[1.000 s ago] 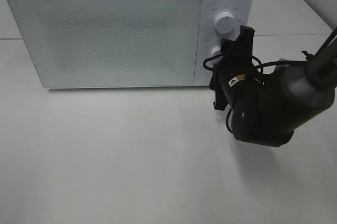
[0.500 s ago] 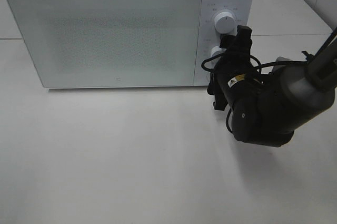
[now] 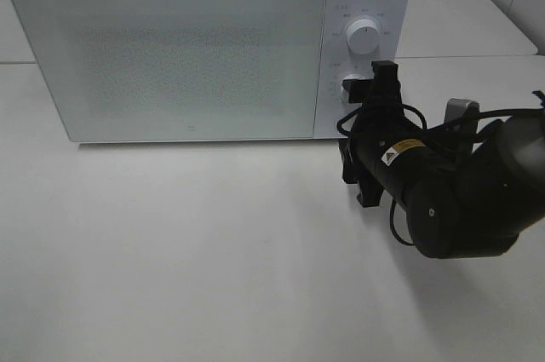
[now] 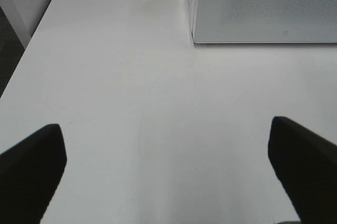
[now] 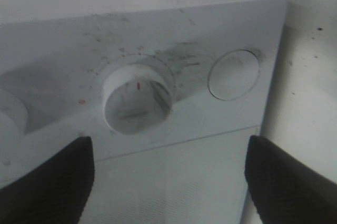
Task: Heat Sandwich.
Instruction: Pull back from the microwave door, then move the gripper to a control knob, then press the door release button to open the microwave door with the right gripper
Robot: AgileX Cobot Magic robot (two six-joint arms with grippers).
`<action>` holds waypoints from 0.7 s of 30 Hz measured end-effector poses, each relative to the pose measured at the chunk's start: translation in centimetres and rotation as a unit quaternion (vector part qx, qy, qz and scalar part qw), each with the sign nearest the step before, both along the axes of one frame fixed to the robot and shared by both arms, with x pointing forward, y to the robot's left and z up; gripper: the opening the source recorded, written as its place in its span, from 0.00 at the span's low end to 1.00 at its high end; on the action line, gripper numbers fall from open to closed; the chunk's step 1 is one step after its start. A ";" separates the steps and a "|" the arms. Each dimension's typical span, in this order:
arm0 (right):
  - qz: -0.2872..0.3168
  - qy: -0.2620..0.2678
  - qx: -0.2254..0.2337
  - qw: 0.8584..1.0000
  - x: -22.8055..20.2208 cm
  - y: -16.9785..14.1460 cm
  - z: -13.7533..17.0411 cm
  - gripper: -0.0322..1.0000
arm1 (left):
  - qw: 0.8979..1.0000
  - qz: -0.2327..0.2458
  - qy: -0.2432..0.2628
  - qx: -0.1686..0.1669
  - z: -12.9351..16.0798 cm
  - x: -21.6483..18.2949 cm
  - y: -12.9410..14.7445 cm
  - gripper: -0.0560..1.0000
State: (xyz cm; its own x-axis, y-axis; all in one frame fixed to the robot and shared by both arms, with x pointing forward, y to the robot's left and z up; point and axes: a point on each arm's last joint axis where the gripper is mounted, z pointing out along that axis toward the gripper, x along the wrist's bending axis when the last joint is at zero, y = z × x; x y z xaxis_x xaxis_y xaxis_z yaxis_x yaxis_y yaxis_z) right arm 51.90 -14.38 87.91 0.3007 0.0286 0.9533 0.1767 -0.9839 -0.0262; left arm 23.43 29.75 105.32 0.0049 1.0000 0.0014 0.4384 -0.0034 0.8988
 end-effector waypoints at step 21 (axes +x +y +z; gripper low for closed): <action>0.258 0.085 -0.258 0.927 -4.4 0.3 3.0 0.77 | 1.000 0.000 0.000 0.000 0.0 0.0 0.0 0.99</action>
State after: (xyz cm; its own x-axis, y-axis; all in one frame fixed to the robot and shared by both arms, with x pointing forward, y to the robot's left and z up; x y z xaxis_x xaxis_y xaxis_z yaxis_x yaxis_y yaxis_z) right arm 47.52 -14.09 90.87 0.2642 0.6491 0.7133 0.6634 -0.6592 0.3542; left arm 23.43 29.75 105.32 0.0049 1.0000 0.0014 0.4384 -0.0034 0.8988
